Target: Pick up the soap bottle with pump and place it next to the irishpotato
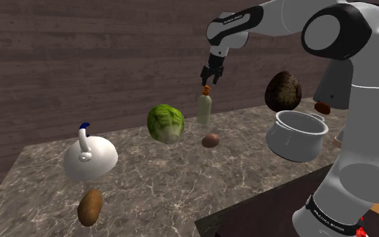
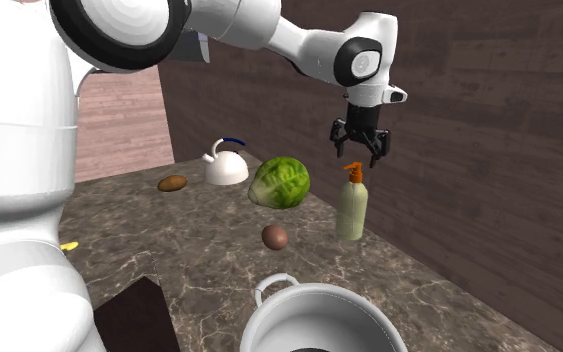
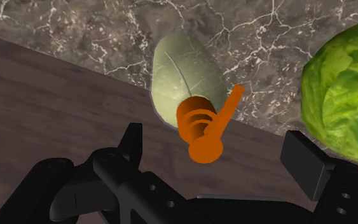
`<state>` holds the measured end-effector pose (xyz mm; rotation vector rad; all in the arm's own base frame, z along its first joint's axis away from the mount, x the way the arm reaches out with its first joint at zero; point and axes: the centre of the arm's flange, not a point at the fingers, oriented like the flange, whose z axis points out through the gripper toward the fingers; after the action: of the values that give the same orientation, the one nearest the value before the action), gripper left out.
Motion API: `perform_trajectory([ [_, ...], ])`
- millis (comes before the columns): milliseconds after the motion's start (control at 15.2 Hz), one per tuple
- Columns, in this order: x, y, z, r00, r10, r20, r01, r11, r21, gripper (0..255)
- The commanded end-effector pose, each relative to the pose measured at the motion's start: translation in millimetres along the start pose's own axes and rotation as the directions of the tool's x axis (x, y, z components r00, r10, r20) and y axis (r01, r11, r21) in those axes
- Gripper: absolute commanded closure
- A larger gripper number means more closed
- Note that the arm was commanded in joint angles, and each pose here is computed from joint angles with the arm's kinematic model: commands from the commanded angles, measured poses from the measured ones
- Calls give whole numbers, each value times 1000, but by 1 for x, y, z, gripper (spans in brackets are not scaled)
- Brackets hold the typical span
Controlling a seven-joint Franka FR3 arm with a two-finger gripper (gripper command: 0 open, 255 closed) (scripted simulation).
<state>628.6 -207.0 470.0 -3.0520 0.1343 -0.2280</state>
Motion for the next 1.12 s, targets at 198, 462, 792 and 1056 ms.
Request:
perform_trajectory([
  [198, 9, 4, 27, 1000, -2, -1, 2, 1000, -2, 0],
  [462, 9, 4, 46, 1000, -2, -1, 2, 1000, -2, 0],
  [792, 9, 4, 46, 1000, -2, -1, 2, 1000, -2, 0],
  [1056, 9, 4, 46, 1000, -2, -1, 2, 1000, -2, 255],
])
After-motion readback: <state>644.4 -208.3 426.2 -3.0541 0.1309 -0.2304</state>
